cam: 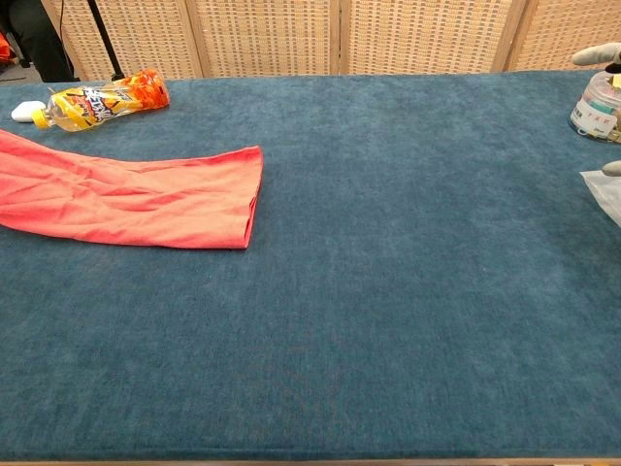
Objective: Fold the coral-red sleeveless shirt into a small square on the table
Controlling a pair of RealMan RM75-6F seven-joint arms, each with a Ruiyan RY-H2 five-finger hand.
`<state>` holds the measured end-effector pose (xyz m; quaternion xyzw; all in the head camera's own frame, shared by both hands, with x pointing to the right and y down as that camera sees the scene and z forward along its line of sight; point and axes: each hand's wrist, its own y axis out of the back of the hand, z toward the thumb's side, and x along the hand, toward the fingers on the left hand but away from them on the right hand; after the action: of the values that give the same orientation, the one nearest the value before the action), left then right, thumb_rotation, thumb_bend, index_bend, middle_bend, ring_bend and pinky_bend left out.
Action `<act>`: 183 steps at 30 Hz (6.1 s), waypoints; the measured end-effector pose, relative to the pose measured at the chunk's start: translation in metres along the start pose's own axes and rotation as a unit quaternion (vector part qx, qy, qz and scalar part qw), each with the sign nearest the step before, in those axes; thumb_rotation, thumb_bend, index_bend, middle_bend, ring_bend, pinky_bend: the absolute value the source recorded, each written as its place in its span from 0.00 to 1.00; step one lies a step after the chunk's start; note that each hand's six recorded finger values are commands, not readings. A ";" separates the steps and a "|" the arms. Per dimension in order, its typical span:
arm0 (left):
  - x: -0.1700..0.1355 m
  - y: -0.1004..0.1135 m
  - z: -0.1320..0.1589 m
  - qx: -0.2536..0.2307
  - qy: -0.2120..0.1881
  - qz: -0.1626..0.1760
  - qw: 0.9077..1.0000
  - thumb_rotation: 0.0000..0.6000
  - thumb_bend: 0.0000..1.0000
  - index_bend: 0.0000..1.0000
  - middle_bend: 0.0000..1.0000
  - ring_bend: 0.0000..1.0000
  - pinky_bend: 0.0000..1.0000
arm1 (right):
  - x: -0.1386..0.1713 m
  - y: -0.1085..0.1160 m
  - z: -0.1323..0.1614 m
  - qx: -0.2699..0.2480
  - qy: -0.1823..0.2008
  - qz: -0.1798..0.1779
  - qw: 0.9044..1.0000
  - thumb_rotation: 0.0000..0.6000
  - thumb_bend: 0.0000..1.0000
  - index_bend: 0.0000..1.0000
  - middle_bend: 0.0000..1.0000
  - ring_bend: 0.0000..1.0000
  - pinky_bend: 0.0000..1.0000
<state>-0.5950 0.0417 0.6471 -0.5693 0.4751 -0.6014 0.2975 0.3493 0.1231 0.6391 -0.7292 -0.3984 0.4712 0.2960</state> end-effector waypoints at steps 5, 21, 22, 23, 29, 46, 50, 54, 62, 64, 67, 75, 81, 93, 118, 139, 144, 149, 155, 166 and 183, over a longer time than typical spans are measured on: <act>0.003 0.010 0.005 -0.015 -0.009 0.021 1.000 1.00 0.46 0.74 0.00 0.00 0.00 | 0.000 0.000 0.000 -0.001 0.000 -0.001 1.000 1.00 0.23 0.00 0.00 0.00 0.00; 0.017 0.058 0.093 -0.135 -0.140 0.122 0.973 1.00 0.47 0.74 0.00 0.00 0.00 | 0.001 0.003 0.001 -0.005 0.003 -0.003 1.000 1.00 0.23 0.00 0.00 0.00 0.00; 0.018 0.055 0.103 -0.136 -0.151 0.118 0.972 1.00 0.47 0.74 0.00 0.00 0.00 | 0.001 0.003 0.001 -0.006 0.003 -0.003 1.000 1.00 0.23 0.00 0.00 0.00 0.00; 0.018 0.053 0.110 -0.133 -0.158 0.115 0.972 1.00 0.47 0.74 0.00 0.00 0.00 | 0.001 0.004 0.001 -0.006 0.003 -0.003 1.000 1.00 0.23 0.00 0.00 0.00 0.00; 0.015 0.023 0.166 -0.091 -0.212 0.083 0.970 1.00 0.47 0.74 0.00 0.00 0.00 | 0.001 0.006 0.001 -0.010 0.004 -0.006 1.000 1.00 0.23 0.00 0.00 0.00 0.00; -0.031 -0.100 0.301 0.009 -0.339 -0.030 0.940 1.00 0.47 0.74 0.00 0.00 0.00 | 0.003 0.017 0.000 -0.025 0.008 -0.016 1.000 1.00 0.23 0.00 0.00 0.00 0.00; -0.046 -0.129 0.321 0.031 -0.357 -0.059 0.932 1.00 0.47 0.74 0.00 0.00 0.00 | 0.003 0.019 0.000 -0.028 0.008 -0.018 0.999 1.00 0.23 0.00 0.00 0.00 0.00; -0.058 -0.149 0.333 0.047 -0.371 -0.077 0.924 1.00 0.45 0.74 0.00 0.00 0.00 | 0.004 0.020 0.000 -0.030 0.009 -0.019 0.999 1.00 0.23 0.00 0.00 0.00 0.00; -0.067 -0.162 0.346 0.036 -0.377 -0.087 0.921 1.00 0.00 0.00 0.00 0.00 0.00 | 0.004 0.021 0.000 -0.031 0.010 -0.019 0.999 1.00 0.23 0.00 0.00 0.00 0.00; -0.068 -0.159 0.349 0.013 -0.376 -0.085 0.922 1.00 0.00 0.00 0.00 0.00 0.00 | 0.004 0.021 0.000 -0.031 0.010 -0.019 0.999 1.00 0.23 0.00 0.00 0.00 0.00; -0.068 -0.148 0.352 -0.025 -0.376 -0.072 0.924 1.00 0.00 0.00 0.00 0.00 0.00 | 0.004 0.021 0.000 -0.031 0.010 -0.019 0.999 1.00 0.23 0.00 0.00 0.00 0.00; -0.063 -0.115 0.342 -0.087 -0.362 -0.057 0.926 1.00 0.00 0.01 0.00 0.00 0.00 | 0.005 0.020 0.001 -0.032 0.012 -0.017 0.999 1.00 0.23 0.00 0.00 0.00 0.00; -0.055 -0.105 0.310 -0.067 -0.310 -0.087 0.944 1.00 0.15 0.23 0.00 0.00 0.00 | 0.005 0.019 0.003 -0.030 0.015 -0.015 0.999 1.00 0.23 0.00 0.00 0.00 0.00; -0.047 -0.125 0.267 -0.024 -0.199 -0.156 0.967 1.00 0.30 0.36 0.00 0.00 0.00 | 0.007 0.019 0.005 -0.029 0.017 -0.015 0.999 1.00 0.23 0.00 0.00 0.00 0.00; -0.047 -0.150 0.288 0.019 -0.218 -0.151 0.964 1.00 0.49 0.57 0.00 0.00 0.00 | 0.006 0.021 0.003 -0.031 0.016 -0.016 0.999 1.00 0.23 0.00 0.00 0.00 0.00; -0.095 -0.142 0.291 0.016 -0.277 -0.175 0.945 1.00 0.48 0.60 0.00 0.00 0.00 | 0.006 0.021 0.002 -0.029 0.014 -0.017 0.999 1.00 0.24 0.00 0.00 0.00 0.00; -0.117 -0.141 0.284 0.015 -0.283 -0.202 0.938 1.00 0.45 0.60 0.00 0.00 0.00 | 0.006 0.020 0.003 -0.029 0.014 -0.016 0.999 1.00 0.23 0.00 0.00 0.00 0.00; -0.125 -0.143 0.271 0.049 -0.276 -0.213 0.936 1.00 0.42 0.60 0.00 0.00 0.00 | 0.006 0.021 0.002 -0.029 0.014 -0.017 0.999 1.00 0.23 0.00 0.00 0.00 0.00; -0.131 -0.148 0.255 0.076 -0.256 -0.226 0.937 1.00 0.38 0.57 0.00 0.00 0.00 | 0.006 0.021 0.002 -0.029 0.014 -0.016 0.999 1.00 0.23 0.00 0.00 0.00 0.00; -0.130 -0.158 0.241 0.079 -0.236 -0.241 0.938 1.00 0.08 0.00 0.00 0.00 0.00 | 0.006 0.021 0.002 -0.029 0.013 -0.016 0.999 1.00 0.24 0.00 0.00 0.00 0.00; -0.117 -0.107 0.244 -0.113 -0.268 -0.167 0.942 1.00 0.08 0.00 0.00 0.00 0.00 | 0.007 0.023 0.002 -0.031 0.014 -0.018 0.999 1.00 0.24 0.00 0.00 0.00 0.00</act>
<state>-0.3187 0.1297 0.6729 -0.8105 0.3408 -0.4097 0.2431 0.3557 0.1176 0.6168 -0.7372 -0.4218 0.4430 0.2871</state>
